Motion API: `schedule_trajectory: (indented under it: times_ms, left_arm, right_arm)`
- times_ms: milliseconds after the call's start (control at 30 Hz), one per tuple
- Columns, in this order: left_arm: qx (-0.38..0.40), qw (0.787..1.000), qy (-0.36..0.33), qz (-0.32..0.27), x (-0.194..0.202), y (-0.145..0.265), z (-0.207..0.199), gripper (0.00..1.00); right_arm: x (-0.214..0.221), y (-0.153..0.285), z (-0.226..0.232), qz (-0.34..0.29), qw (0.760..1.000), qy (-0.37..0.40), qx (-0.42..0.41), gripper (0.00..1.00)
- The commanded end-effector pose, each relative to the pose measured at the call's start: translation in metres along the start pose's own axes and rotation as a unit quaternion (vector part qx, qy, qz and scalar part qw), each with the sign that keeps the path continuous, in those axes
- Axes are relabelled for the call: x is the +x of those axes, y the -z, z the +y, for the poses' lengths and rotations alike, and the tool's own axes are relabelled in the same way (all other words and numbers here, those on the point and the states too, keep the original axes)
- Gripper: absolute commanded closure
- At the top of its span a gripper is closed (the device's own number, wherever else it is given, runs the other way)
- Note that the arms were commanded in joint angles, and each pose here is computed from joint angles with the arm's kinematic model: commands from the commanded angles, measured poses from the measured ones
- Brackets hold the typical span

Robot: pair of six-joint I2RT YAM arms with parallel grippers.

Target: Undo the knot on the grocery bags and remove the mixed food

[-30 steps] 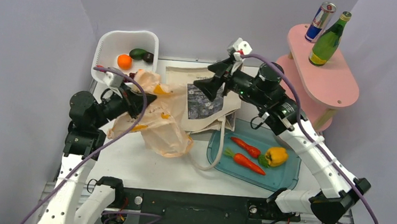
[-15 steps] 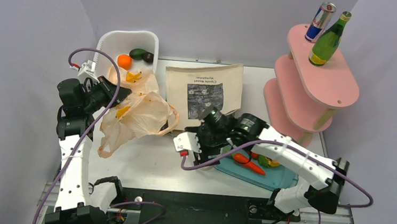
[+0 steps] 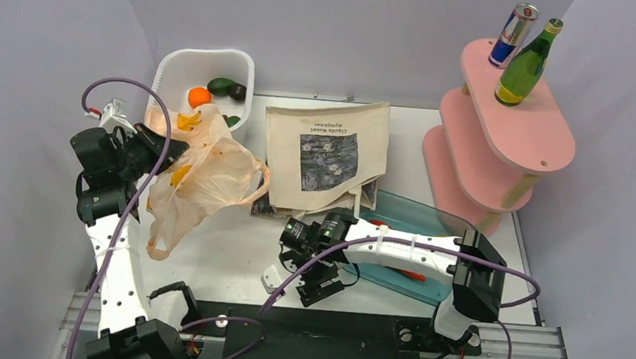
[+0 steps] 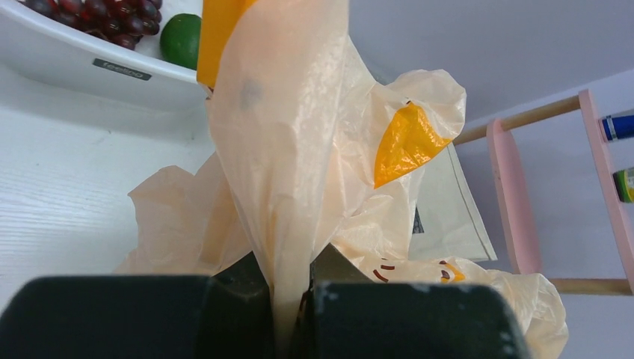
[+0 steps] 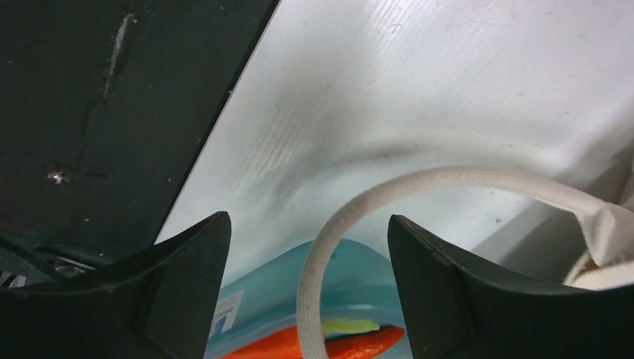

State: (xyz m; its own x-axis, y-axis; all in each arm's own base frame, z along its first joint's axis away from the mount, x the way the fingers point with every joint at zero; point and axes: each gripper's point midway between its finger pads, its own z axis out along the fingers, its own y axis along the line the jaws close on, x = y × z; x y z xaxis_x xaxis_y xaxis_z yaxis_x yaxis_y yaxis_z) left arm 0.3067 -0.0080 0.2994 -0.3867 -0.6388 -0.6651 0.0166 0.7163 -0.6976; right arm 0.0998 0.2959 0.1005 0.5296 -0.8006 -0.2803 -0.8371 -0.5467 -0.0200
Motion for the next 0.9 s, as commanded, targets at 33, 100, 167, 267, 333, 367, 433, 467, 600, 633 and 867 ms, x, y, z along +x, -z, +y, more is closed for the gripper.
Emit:
schedule_trajectory:
  times_ms: [33,100,167,267,333,367,433,467,600,633,867]
  left_arm:
    - [-0.010,0.999,0.004,-0.036,-0.035,0.010,0.000,1.00]
    - [-0.019,0.999,0.019,-0.043,-0.043,0.012,0.008,1.00]
    - [-0.032,0.997,0.037,-0.056,-0.053,0.015,0.019,1.00]
    - [-0.041,0.995,0.071,-0.060,-0.061,0.014,0.032,1.00]
    - [-0.044,0.993,0.091,-0.065,-0.064,0.013,0.040,1.00]
    - [-0.043,0.992,0.096,-0.071,-0.068,0.013,0.041,1.00]
    - [-0.041,0.991,0.100,-0.080,-0.071,0.011,0.044,1.00]
    - [-0.041,0.991,0.101,-0.081,-0.070,0.011,0.046,1.00]
    - [-0.030,0.991,0.098,-0.091,-0.074,0.009,0.045,1.00]
    - [-0.026,0.991,0.096,-0.092,-0.075,0.008,0.044,1.00]
    - [-0.014,0.994,0.064,-0.092,-0.075,0.013,0.035,1.00]
  right_arm:
    - [0.024,-0.028,-0.017,0.060,0.998,-0.010,0.028,0.32]
    - [0.030,-0.034,-0.020,0.073,0.997,-0.015,0.031,0.41]
    - [0.032,-0.037,-0.025,0.078,0.996,-0.027,0.036,0.60]
    - [0.024,-0.034,-0.035,0.060,0.995,-0.077,0.034,0.92]
    - [0.004,-0.014,-0.055,0.011,0.992,-0.117,0.046,1.00]
    - [0.003,-0.006,-0.060,-0.003,0.990,-0.133,0.048,1.00]
    - [-0.015,0.018,-0.072,-0.053,0.986,-0.149,0.060,1.00]
    - [-0.026,0.037,-0.080,-0.087,0.982,-0.152,0.072,1.00]
    - [-0.041,0.074,-0.089,-0.121,0.977,-0.151,0.092,1.00]
    - [-0.040,0.076,-0.087,-0.111,0.980,-0.136,0.090,0.96]
    - [-0.012,0.040,-0.016,0.042,0.997,-0.064,0.015,0.40]
